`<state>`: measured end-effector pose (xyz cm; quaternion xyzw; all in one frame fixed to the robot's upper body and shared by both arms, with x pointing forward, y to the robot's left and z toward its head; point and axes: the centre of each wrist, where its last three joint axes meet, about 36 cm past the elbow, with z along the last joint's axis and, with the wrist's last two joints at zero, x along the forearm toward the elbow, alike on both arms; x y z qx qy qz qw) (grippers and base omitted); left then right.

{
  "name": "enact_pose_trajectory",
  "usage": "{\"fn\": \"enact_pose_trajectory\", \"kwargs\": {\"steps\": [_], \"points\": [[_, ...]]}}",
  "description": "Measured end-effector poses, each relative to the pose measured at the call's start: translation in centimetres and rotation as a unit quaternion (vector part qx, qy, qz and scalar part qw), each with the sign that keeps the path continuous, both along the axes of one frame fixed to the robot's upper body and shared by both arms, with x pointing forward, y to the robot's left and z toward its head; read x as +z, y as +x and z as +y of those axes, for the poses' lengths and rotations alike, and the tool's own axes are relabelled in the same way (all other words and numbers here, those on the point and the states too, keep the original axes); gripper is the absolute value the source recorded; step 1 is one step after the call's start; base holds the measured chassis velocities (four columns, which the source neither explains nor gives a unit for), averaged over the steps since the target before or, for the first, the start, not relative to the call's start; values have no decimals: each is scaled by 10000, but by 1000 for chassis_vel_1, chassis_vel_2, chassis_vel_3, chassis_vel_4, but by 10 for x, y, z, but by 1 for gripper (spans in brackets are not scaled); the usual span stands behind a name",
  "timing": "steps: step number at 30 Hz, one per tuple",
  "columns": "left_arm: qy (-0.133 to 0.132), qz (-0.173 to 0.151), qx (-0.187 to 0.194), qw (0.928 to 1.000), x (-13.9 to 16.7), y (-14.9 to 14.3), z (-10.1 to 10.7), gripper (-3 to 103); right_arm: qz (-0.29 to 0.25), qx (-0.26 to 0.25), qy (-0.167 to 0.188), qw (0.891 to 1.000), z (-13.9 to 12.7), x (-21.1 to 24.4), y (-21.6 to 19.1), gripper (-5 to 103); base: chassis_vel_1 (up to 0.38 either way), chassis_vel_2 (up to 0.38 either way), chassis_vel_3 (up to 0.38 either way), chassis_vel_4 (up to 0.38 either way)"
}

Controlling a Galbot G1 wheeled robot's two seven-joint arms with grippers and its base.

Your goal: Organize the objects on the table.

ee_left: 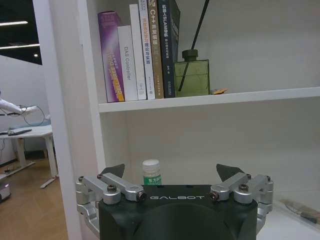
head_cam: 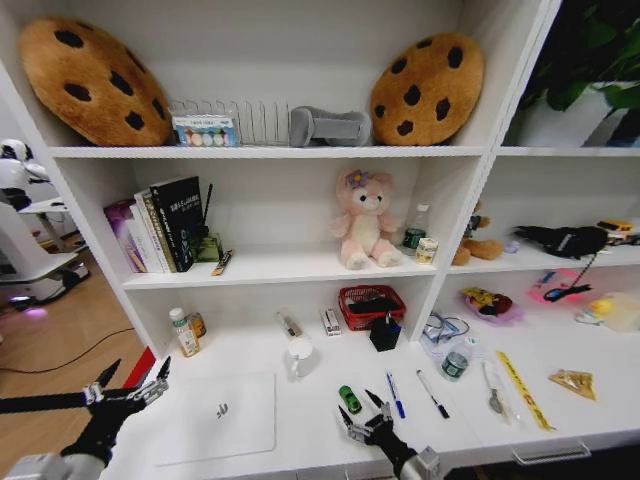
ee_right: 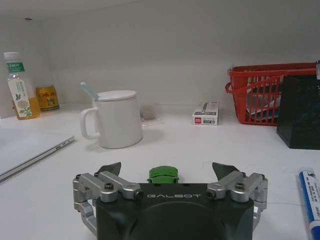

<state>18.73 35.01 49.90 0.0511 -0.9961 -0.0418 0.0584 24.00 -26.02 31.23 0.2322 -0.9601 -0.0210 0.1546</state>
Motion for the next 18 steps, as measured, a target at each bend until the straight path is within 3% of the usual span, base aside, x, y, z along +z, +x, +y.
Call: {"fn": "enact_pose_trajectory", "kwargs": {"steps": [12, 18], "points": [[0, 0, 0, 10000, 0, 0, 0, 100, 122, 59, 124, 9998, 9, -12, 18, 99, 0, 0, 0, 0], [0, 0, 0, 10000, 0, 0, 0, 100, 168, 79, 19, 9998, 15, -15, 19, 99, 0, 0, 0, 0]]}}
